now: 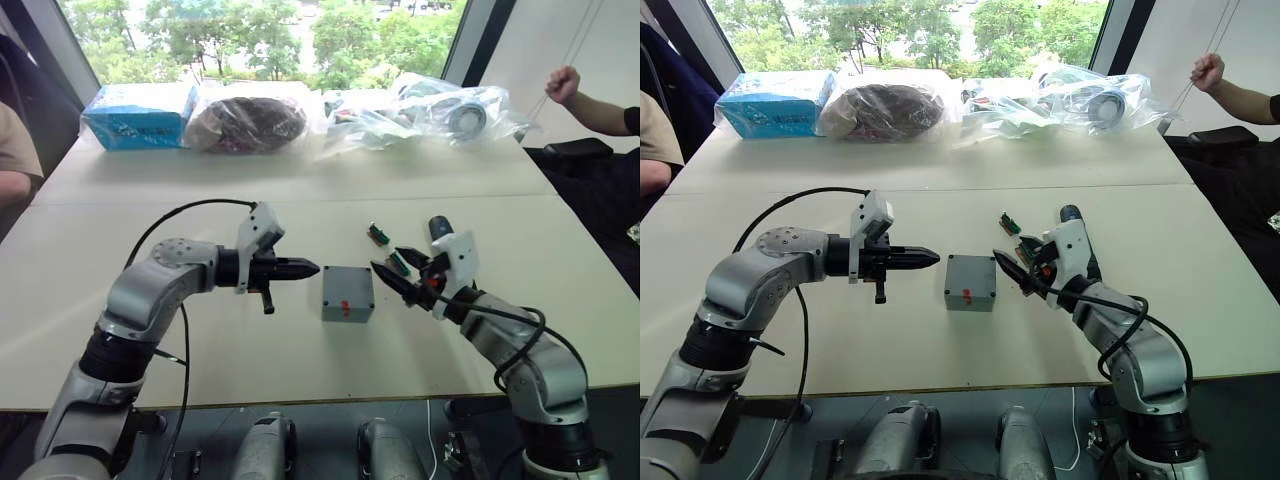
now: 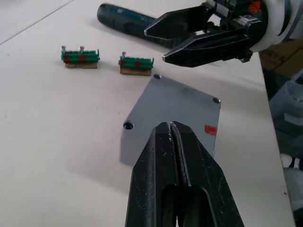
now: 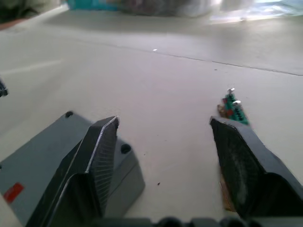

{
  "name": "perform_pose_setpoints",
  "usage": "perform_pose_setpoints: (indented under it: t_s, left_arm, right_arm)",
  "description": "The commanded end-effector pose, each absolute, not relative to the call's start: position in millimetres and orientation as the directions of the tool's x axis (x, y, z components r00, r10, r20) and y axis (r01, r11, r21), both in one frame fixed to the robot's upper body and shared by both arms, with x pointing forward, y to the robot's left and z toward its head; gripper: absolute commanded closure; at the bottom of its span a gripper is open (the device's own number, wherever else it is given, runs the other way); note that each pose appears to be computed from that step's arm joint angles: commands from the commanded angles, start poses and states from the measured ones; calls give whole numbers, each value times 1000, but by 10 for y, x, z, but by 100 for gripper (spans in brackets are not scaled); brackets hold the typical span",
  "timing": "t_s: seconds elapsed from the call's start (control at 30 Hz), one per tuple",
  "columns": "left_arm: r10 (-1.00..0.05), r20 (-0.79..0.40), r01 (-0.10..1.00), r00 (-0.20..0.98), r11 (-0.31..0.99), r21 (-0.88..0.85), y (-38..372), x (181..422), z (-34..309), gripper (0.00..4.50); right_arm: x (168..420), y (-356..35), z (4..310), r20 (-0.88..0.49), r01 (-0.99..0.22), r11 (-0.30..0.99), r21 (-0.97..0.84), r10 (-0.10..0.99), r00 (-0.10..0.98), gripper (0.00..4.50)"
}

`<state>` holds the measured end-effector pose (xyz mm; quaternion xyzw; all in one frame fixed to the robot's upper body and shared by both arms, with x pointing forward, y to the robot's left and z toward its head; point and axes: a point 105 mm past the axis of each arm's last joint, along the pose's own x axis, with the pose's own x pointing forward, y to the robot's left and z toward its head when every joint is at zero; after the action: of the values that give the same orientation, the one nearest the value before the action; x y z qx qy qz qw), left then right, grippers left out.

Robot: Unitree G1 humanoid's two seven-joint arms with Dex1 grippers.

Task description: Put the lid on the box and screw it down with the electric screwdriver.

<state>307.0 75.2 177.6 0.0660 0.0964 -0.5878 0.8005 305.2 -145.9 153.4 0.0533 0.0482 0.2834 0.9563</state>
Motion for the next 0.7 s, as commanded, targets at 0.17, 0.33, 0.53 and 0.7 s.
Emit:
perform_pose_setpoints:
  t_s: [0.17, 0.33, 0.53, 0.7]
  left_arm:
    - [-977, -96, 981, 190, 192, -6, 615, 3015, 2263, 450]
    - [-981, -150, 991, 123, 112, 79, 530, 2943, 2263, 450]
    - [-975, -207, 984, 86, 51, 169, 448, 2916, 2195, 450]
    - [-963, -244, 978, 116, 67, 198, 503, 2936, 2093, 450]
  right_arm:
    - [3221, -1975, 2359, 38, -398, 911, 106, 396, 917, 69]
    - [3351, -2301, 2339, -220, -332, 934, 130, 354, 909, 6]
    - [3291, -2559, 1941, -652, -347, 935, 79, 312, 691, 6]
    - [3317, -2539, 1844, -735, -363, 917, 165, 360, 575, 6]
